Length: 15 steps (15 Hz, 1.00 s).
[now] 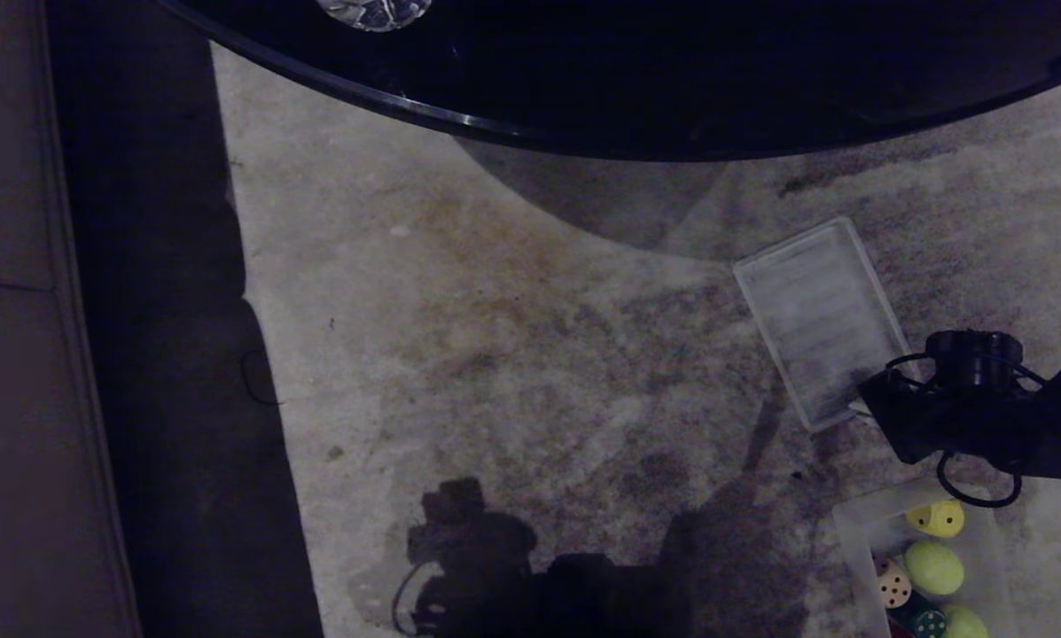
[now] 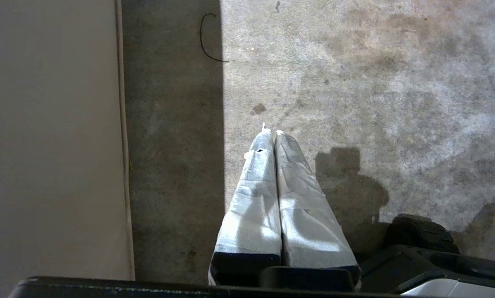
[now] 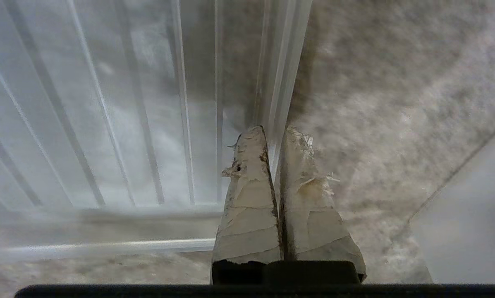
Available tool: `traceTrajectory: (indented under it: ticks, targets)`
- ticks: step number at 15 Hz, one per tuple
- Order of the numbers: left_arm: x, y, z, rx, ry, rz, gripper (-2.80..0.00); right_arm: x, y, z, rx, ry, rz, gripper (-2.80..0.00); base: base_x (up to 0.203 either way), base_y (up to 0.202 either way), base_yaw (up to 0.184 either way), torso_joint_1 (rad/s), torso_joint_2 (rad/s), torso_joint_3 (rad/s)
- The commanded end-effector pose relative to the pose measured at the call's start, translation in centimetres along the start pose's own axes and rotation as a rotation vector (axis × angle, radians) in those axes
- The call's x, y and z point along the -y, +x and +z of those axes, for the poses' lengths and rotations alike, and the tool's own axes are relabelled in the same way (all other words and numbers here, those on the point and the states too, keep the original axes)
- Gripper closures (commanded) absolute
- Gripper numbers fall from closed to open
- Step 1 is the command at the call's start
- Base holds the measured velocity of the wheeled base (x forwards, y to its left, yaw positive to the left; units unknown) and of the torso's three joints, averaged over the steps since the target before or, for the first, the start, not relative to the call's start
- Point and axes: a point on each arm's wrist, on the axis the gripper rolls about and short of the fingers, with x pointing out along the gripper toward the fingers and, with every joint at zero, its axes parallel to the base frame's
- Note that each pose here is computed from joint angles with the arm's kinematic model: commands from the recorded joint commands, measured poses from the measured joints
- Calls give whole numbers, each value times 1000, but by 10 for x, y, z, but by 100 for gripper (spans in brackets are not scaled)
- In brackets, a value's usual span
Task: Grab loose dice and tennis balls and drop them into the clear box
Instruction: Close the lid
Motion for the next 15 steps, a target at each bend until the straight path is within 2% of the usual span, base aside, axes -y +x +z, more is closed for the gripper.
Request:
traceTrajectory:
  ticks: [1, 6, 10, 15]
  targets:
    - [0, 0, 0, 0, -1, 1, 0, -12, -4, 8, 33, 0, 51, 0, 0, 0, 0, 0, 0, 0]
    - [0, 0, 0, 0, -1, 1, 0, -17, -18, 11, 44, -6, 65, 0, 0, 0, 0, 0, 0, 0]
    - [0, 0, 0, 1, -1, 1, 0, -19, -59, 17, 73, -110, 75, 0, 0, 0, 0, 0, 0, 0]
    - [0, 0, 0, 0, -1, 1, 0, -9, -104, 19, 73, -154, 94, 0, 0, 0, 0, 0, 0, 0]
